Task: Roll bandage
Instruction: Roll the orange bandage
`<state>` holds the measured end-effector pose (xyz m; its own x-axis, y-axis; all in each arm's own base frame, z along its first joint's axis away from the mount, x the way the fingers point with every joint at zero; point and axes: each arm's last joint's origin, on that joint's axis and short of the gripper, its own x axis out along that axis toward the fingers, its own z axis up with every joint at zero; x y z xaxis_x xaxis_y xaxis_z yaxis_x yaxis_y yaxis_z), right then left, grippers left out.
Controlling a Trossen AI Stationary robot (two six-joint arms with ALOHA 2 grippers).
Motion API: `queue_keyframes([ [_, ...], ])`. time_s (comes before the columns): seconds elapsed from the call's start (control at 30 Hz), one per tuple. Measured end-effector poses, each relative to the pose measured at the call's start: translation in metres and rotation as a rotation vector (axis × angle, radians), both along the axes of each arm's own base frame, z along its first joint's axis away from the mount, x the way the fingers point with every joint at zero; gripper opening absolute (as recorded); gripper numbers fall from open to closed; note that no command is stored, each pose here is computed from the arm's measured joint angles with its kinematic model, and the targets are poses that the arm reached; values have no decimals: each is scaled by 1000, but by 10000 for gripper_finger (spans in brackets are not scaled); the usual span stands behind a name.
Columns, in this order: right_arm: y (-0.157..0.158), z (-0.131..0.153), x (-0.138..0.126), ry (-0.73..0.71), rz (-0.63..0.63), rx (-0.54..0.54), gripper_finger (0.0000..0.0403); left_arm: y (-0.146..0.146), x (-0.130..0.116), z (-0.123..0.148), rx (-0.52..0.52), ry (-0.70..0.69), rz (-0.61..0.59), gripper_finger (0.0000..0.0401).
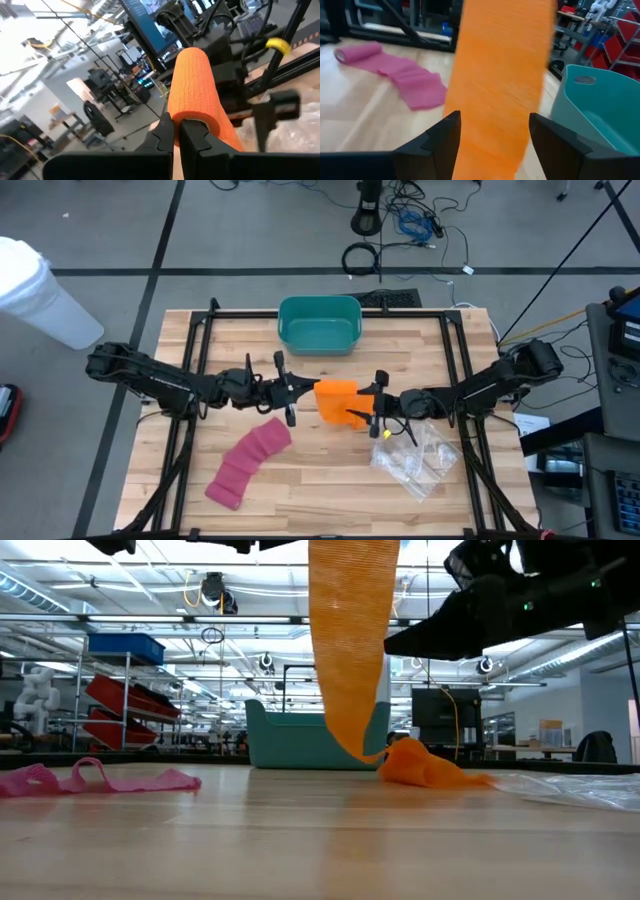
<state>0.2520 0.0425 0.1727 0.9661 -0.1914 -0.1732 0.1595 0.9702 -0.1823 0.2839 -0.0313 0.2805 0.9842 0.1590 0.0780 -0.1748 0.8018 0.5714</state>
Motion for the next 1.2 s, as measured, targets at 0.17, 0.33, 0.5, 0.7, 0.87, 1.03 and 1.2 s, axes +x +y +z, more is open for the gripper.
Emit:
queue_keyframes([
  [0.17, 0, 6, -2, -15, 5, -19, 207, 2, 0, -3, -22, 27, 5, 4],
  [0.33, -5, 14, -5, -39, 26, -19, 206, 2, 0, -3, -25, 22, 4, 4],
  [0.5, -14, 7, 2, -33, 120, 39, 205, 6, 1, -1, -51, 3, -13, 4],
  [0.7, -33, -1, 9, -55, 119, 132, 149, 17, 2, -2, -98, -2, 24, 4],
  [0.87, -37, -11, 14, -36, 265, 203, 15, 24, 2, -3, -98, 7, 46, 4],
  [1.03, -30, -12, 15, -29, 370, 313, 1, 32, 3, -7, -97, 34, 84, 4],
  [1.2, -5, 3, 11, -89, 484, 351, 0, 41, 3, -14, -93, 107, 118, 4],
])
